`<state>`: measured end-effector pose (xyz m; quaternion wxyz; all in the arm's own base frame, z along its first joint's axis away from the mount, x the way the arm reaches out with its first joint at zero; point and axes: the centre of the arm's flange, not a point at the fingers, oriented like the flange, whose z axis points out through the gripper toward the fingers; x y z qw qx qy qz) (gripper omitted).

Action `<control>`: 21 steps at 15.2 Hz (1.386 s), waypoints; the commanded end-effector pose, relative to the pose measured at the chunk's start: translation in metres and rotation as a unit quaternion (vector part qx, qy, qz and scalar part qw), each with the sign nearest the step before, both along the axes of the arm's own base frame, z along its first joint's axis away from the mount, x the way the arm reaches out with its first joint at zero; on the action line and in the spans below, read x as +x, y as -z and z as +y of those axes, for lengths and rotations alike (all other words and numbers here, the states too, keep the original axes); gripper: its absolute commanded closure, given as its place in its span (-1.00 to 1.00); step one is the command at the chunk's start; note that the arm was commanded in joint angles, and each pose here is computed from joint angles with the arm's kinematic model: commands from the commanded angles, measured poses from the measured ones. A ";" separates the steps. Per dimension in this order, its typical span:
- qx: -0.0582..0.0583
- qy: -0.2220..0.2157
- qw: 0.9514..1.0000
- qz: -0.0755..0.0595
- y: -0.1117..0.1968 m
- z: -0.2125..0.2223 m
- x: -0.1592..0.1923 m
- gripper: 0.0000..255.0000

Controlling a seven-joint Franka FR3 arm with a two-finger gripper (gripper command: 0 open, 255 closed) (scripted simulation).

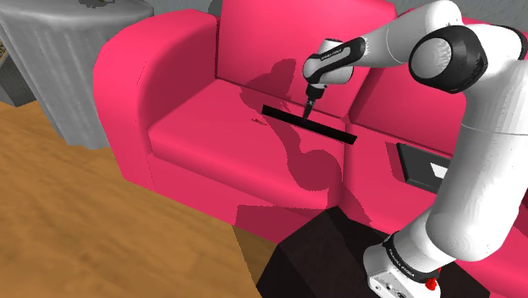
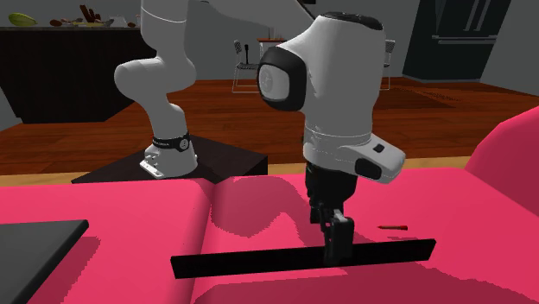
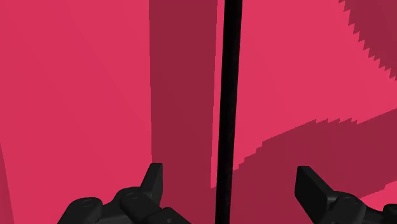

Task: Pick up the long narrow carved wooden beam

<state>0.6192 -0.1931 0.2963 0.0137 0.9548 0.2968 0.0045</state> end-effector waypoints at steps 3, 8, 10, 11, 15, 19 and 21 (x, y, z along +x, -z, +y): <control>0.000 0.000 1.000 0.000 0.019 0.000 0.001 -1.00; 0.000 0.000 1.000 0.000 0.019 0.000 0.001 1.00; 0.000 0.000 1.000 0.000 0.019 0.000 0.001 1.00; 0.000 0.000 1.000 0.000 0.019 0.000 0.001 1.00; 0.000 0.000 1.000 0.000 0.014 0.000 0.001 1.00; 0.000 0.000 1.000 0.000 -0.007 0.000 0.001 1.00; 0.000 0.000 1.000 0.000 -0.018 0.000 0.001 1.00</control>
